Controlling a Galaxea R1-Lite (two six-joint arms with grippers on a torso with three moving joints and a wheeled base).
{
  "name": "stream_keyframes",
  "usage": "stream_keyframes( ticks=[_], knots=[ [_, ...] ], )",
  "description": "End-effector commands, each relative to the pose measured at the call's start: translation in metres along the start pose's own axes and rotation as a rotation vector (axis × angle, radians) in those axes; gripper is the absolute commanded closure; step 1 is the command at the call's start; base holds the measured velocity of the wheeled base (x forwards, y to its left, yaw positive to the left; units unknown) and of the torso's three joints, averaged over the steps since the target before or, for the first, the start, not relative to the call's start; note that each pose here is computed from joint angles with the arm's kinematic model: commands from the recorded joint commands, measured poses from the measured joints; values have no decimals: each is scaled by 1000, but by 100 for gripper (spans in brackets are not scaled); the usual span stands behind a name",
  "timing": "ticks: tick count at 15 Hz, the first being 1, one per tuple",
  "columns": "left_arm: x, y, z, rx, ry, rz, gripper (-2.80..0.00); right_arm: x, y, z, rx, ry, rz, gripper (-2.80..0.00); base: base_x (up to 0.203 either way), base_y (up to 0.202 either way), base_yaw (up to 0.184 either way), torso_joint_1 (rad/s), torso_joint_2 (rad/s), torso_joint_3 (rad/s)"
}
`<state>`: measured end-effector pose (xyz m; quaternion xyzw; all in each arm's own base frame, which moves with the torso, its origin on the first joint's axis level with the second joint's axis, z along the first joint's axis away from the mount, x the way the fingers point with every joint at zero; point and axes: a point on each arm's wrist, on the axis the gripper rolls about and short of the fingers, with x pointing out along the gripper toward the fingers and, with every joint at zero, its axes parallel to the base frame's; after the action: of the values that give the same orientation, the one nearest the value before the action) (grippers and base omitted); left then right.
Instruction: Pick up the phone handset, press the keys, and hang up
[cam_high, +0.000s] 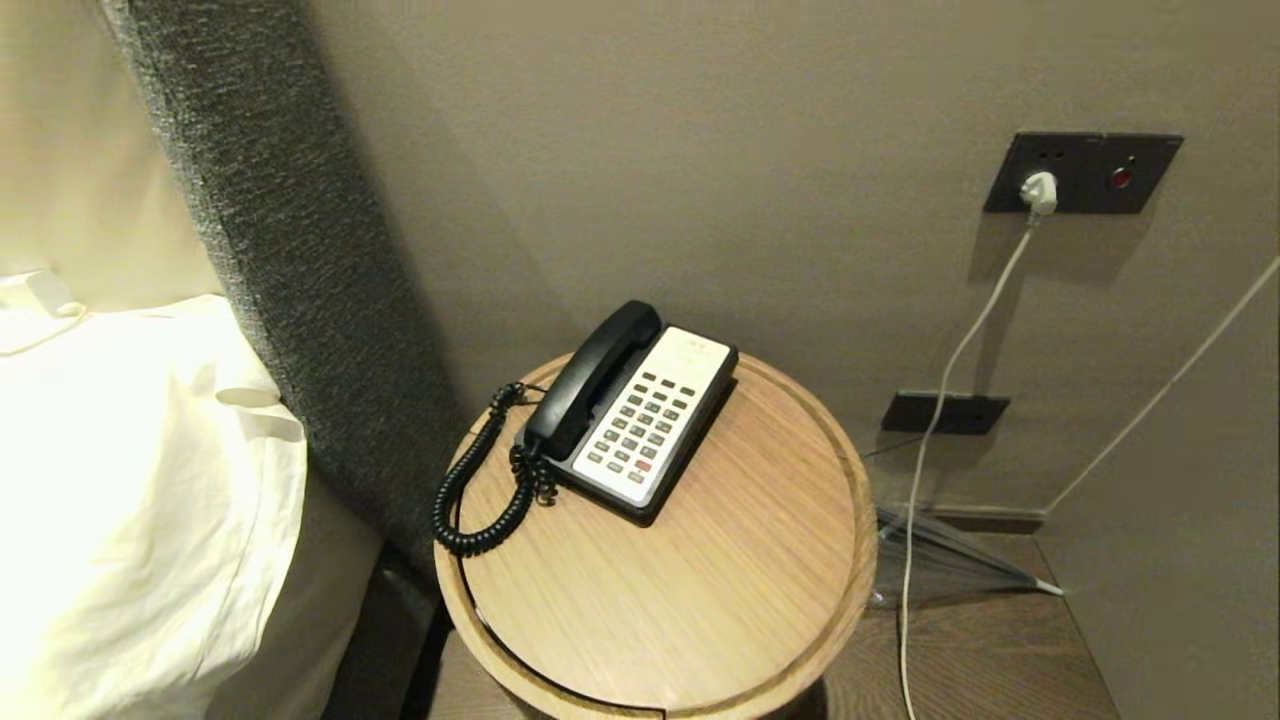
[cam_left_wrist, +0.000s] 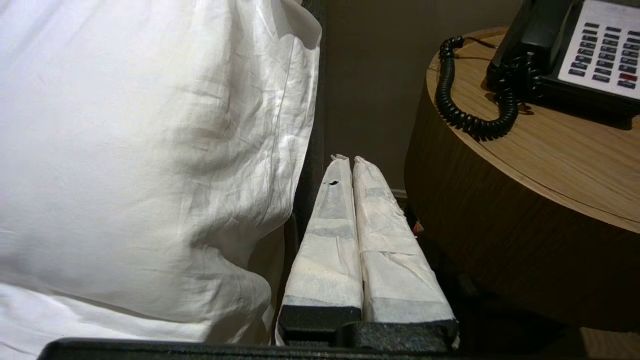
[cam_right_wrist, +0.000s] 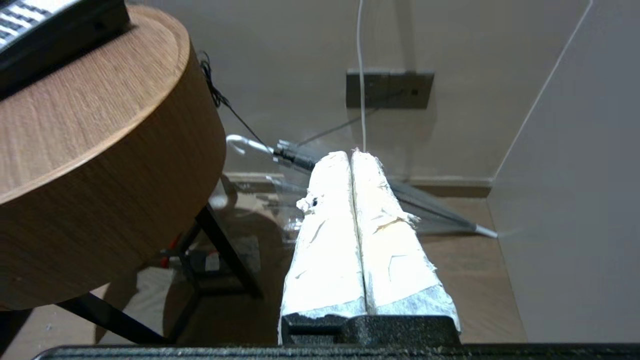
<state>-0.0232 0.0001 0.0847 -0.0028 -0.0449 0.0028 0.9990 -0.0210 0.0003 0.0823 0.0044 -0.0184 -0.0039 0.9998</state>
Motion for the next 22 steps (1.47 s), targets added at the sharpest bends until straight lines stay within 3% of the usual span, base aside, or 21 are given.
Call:
stream_keyframes(
  ticks=[1, 13, 22],
  knots=[
    [2, 0, -11, -1, 39, 1, 0, 2, 0, -6, 0, 23, 0, 0, 0, 0, 0, -2, -2, 194],
    [2, 0, -11, -2, 39, 1, 0, 2, 0, -6, 0, 23, 0, 0, 0, 0, 0, 3, 2, 202],
    [2, 0, -11, 6, 39, 2, 0, 2, 0, -6, 0, 23, 0, 0, 0, 0, 0, 1, 0, 24]
  ],
)
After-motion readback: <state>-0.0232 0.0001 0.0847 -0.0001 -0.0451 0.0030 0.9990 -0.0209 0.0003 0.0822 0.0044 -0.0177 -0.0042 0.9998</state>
